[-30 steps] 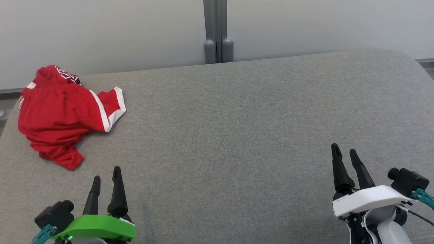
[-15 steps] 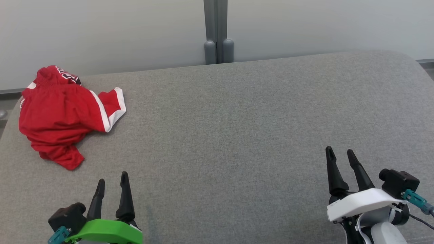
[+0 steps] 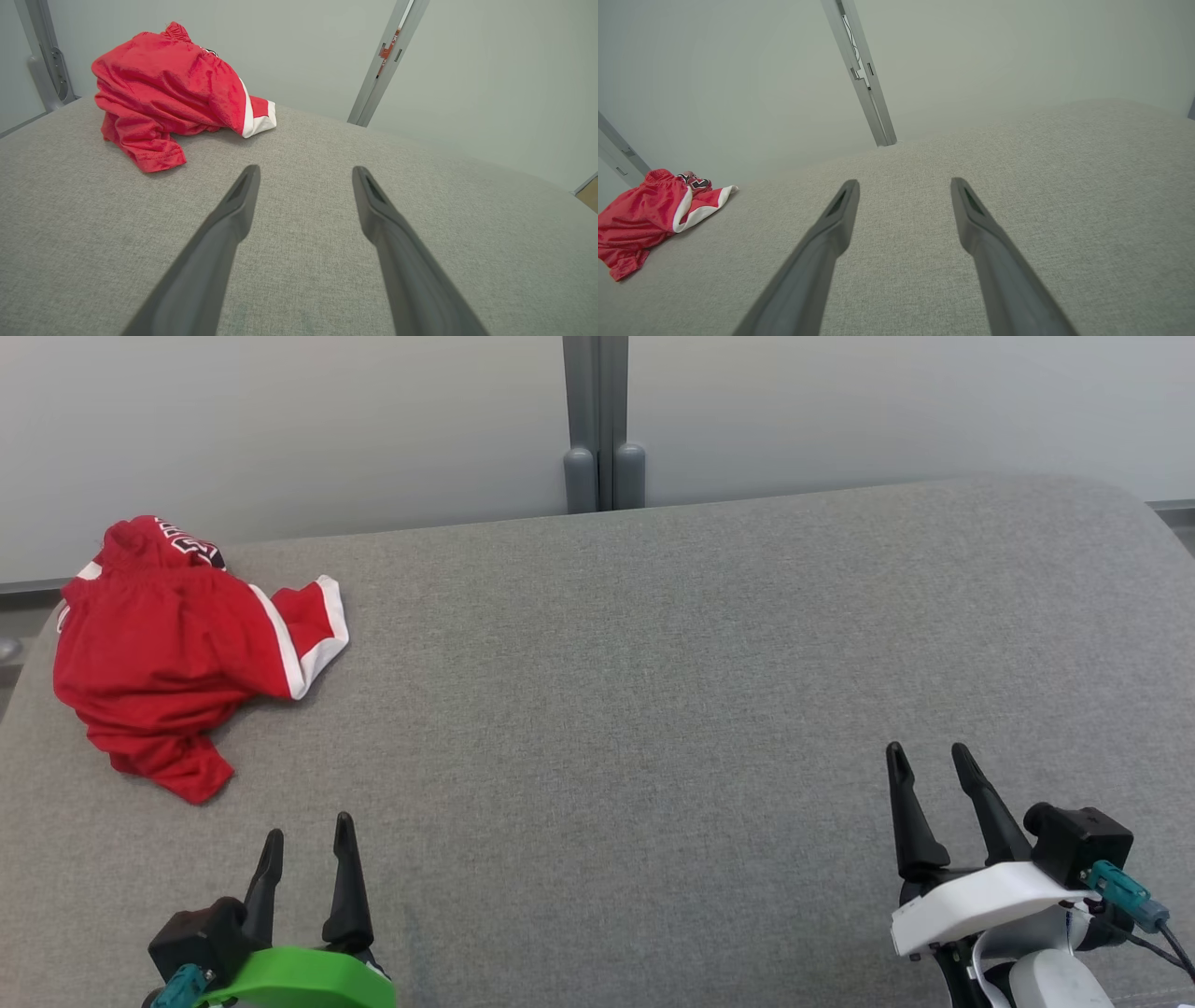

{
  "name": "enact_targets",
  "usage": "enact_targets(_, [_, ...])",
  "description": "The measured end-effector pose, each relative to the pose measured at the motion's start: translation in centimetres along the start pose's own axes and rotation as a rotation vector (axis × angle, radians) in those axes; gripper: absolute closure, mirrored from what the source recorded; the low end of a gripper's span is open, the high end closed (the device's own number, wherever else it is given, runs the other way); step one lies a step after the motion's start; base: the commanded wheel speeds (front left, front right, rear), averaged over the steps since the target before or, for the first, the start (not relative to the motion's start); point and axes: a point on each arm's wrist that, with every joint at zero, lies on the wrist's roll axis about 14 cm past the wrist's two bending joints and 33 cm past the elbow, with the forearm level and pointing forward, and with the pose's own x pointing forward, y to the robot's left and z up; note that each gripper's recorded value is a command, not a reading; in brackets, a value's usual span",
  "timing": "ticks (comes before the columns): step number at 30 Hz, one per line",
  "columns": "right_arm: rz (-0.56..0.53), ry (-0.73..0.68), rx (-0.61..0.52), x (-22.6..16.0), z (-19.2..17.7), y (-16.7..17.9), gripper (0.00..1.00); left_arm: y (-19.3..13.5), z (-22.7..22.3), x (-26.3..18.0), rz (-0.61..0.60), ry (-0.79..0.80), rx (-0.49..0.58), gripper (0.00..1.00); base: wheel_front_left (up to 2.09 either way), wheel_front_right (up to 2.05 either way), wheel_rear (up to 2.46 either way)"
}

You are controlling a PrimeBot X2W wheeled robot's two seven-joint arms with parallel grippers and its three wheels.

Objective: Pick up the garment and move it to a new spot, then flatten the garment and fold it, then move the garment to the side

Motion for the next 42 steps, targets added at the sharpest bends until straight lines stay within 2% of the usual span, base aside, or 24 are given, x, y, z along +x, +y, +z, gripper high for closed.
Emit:
enact_targets(33, [0.087, -0.005, -0.244, 0.0, -0.6, 1.7, 0.00, -0.4, -1.0, -0.7, -0.034, -0.003, 0.212, 0.00, 0.00, 0.00, 0.00])
enact_targets(42, [0.089, -0.003, -0.248, -0.1, -0.7, 1.7, 0.00, -0.4, -1.1, -0.7, -0.035, -0.004, 0.218, 0.00, 0.00, 0.00, 0.00])
